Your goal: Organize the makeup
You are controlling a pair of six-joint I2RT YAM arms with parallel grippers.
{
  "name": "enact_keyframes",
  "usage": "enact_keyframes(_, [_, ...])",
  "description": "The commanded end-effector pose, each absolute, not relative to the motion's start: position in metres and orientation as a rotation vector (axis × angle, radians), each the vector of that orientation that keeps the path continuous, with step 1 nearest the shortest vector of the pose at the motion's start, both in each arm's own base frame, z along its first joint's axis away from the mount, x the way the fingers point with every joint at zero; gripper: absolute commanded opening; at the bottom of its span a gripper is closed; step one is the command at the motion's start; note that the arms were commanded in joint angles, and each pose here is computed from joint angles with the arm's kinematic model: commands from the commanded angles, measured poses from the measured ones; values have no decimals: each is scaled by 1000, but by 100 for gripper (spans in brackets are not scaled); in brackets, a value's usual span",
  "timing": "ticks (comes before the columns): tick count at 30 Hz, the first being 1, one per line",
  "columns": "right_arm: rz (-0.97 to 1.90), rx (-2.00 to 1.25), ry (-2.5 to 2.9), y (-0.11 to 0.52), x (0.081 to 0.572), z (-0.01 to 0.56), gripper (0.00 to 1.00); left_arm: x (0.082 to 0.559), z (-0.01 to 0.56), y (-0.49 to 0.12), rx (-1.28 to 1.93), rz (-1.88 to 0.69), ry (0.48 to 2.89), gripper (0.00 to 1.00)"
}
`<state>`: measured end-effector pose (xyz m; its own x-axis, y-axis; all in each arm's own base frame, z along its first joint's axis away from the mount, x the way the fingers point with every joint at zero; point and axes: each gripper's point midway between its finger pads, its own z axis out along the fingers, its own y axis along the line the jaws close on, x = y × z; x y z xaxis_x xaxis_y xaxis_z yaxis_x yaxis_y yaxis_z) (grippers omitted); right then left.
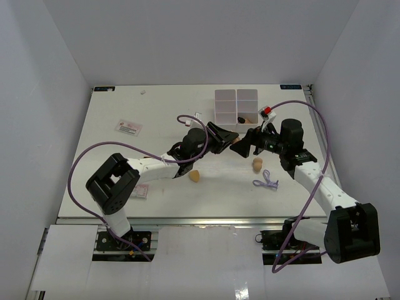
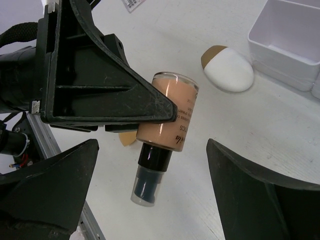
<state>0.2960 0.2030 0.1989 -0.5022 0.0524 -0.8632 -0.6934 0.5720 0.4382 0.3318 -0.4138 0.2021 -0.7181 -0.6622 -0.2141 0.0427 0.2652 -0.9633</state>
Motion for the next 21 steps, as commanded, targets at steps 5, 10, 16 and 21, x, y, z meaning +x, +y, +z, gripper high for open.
enact_keyframes(5, [1033, -535, 1806, 215, 312, 214, 84, 330, 248, -424, -570, -1634, 1829, 0])
enact_keyframes(10, [1014, -532, 1779, 214, 318, 213, 77, 329, 247, -427, -605, -1662, 1832, 0])
enact_keyframes(16, [961, -505, 1733, 210, 325, 216, 72, 331, 244, -426, -673, -1667, 1835, 0])
enact_keyframes(21, [951, -484, 1717, 209, 329, 218, 71, 332, 242, -425, -738, -1669, 1823, 0])
